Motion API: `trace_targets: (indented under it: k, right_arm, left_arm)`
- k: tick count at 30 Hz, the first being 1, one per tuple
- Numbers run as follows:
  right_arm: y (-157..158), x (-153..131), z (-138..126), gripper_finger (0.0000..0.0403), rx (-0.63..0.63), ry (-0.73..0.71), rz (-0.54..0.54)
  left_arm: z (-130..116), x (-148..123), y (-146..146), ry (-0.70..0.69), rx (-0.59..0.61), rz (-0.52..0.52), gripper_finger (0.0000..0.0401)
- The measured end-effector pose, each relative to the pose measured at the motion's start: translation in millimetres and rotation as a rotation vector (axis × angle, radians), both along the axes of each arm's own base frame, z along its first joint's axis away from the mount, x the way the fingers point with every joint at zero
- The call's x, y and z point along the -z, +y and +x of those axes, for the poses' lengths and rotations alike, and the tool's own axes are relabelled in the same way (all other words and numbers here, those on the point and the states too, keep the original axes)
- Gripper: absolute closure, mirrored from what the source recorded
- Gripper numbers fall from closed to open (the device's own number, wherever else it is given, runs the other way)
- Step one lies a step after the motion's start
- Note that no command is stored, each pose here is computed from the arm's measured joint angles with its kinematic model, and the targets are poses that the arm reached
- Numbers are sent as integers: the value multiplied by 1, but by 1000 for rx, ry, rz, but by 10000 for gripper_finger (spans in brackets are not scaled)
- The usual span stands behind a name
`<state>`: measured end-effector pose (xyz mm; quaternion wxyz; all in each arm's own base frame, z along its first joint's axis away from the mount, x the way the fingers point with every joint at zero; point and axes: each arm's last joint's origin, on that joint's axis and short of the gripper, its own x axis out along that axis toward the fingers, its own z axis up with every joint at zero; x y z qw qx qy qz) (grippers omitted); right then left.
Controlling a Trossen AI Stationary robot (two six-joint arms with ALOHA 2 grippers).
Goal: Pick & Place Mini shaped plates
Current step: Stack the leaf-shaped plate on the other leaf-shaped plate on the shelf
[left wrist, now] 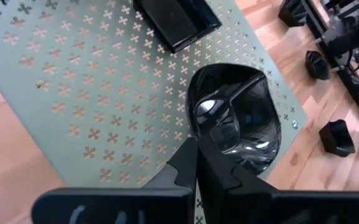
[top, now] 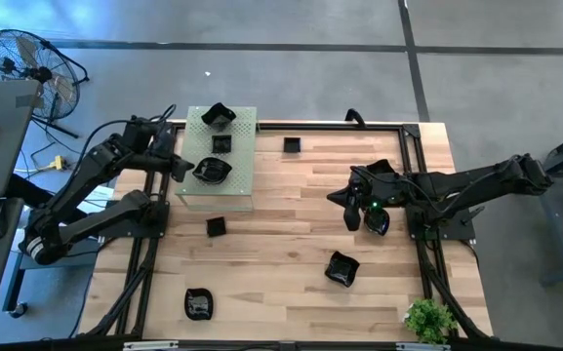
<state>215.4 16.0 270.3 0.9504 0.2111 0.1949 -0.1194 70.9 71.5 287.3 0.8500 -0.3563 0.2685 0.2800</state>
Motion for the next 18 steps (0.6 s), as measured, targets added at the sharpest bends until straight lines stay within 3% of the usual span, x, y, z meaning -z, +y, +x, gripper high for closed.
trace_targets:
  k: [11,18]
  right_arm:
    - [0,0,0,402,1,1,-8]
    - [0,0,0,401,-4,3,-19]
  left_arm:
    - [4,-3,3,-39,44,47,400]
    - [7,11,7,-25,48,32,400]
